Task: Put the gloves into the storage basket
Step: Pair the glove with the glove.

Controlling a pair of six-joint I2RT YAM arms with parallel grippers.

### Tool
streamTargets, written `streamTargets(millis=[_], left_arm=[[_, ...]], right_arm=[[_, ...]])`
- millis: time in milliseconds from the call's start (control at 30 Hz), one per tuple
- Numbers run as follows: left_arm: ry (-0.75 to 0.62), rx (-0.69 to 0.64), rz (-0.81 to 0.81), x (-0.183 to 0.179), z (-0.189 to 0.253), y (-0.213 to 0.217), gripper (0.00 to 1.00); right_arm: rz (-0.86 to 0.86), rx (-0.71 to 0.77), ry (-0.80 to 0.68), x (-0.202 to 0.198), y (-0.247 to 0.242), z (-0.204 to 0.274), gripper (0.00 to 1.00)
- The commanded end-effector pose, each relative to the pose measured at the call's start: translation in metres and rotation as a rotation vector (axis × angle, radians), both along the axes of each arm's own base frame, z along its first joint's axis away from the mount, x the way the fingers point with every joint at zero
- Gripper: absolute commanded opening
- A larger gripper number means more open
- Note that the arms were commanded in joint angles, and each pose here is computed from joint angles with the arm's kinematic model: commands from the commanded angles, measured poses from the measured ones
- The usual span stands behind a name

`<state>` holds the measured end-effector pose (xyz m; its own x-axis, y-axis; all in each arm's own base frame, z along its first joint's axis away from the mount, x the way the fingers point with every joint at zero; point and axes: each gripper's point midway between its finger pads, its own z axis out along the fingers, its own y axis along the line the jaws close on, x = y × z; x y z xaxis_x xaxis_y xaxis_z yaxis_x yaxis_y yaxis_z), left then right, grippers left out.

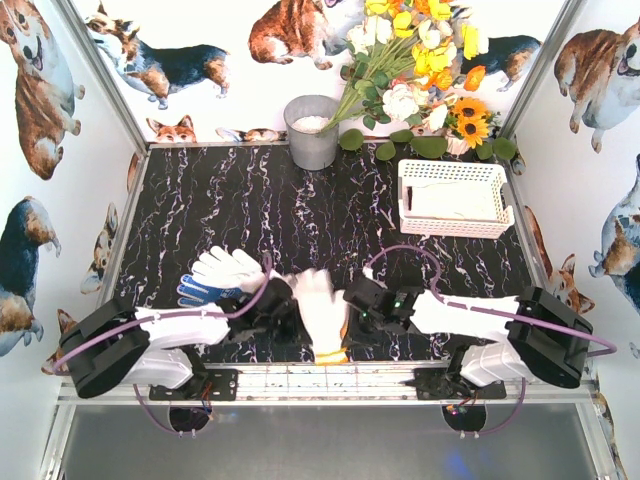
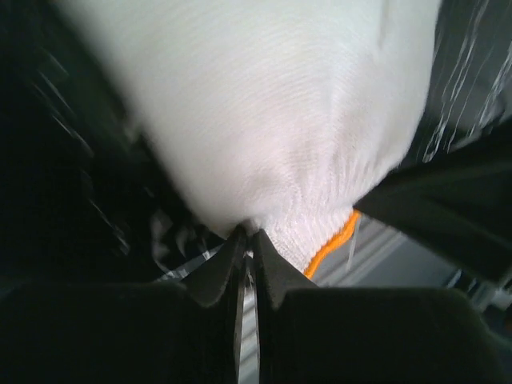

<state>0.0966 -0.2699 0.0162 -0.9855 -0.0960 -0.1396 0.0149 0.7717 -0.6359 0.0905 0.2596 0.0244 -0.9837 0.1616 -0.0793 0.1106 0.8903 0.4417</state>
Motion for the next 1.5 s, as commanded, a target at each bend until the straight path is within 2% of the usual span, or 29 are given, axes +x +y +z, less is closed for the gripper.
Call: streamTargets(millis=[0, 167, 600, 733, 967, 1233, 1333, 1400, 1467], left_arm=[[-0.145, 0.082, 0.093, 0.057, -0.012, 0.024, 0.0], [-0.186, 0.049, 0.002, 0.083, 0.014, 0.005, 0.0], [-0.208, 0.014, -0.064, 0.083, 0.056, 0.005, 0.0], [-0.186, -0.005, -0.051, 0.075, 0.052, 0.008, 0.0], [-0.087, -0.053, -0.061, 0.055, 0.021, 0.004, 0.0], [-0.057, -0.001, -0.086, 0.049, 0.004, 0.009, 0.0], [-0.058, 0.023, -0.082, 0.05, 0.002, 0.013, 0.0], [-0.071, 0.033, -0.079, 0.051, 0.005, 0.015, 0.08], [-0.09, 0.036, -0.074, 0.053, 0.012, 0.017, 0.23]], right_arm=[[-0.097, 0.04, -0.099, 0.041, 0.008, 0.018, 0.04], [-0.094, 0.055, -0.152, 0.064, 0.003, 0.038, 0.04], [-0.042, 0.134, -0.164, 0.055, 0.009, 0.075, 0.05], [-0.034, 0.132, -0.151, 0.048, 0.006, 0.069, 0.05], [0.018, 0.11, -0.046, 0.03, 0.016, 0.033, 0.05], [0.068, 0.1, -0.004, 0.018, 0.031, 0.02, 0.06], [0.064, 0.099, -0.014, 0.018, 0.03, 0.021, 0.13], [0.061, 0.101, -0.026, 0.019, 0.027, 0.024, 0.22], [0.057, 0.103, -0.042, 0.019, 0.024, 0.028, 0.31]])
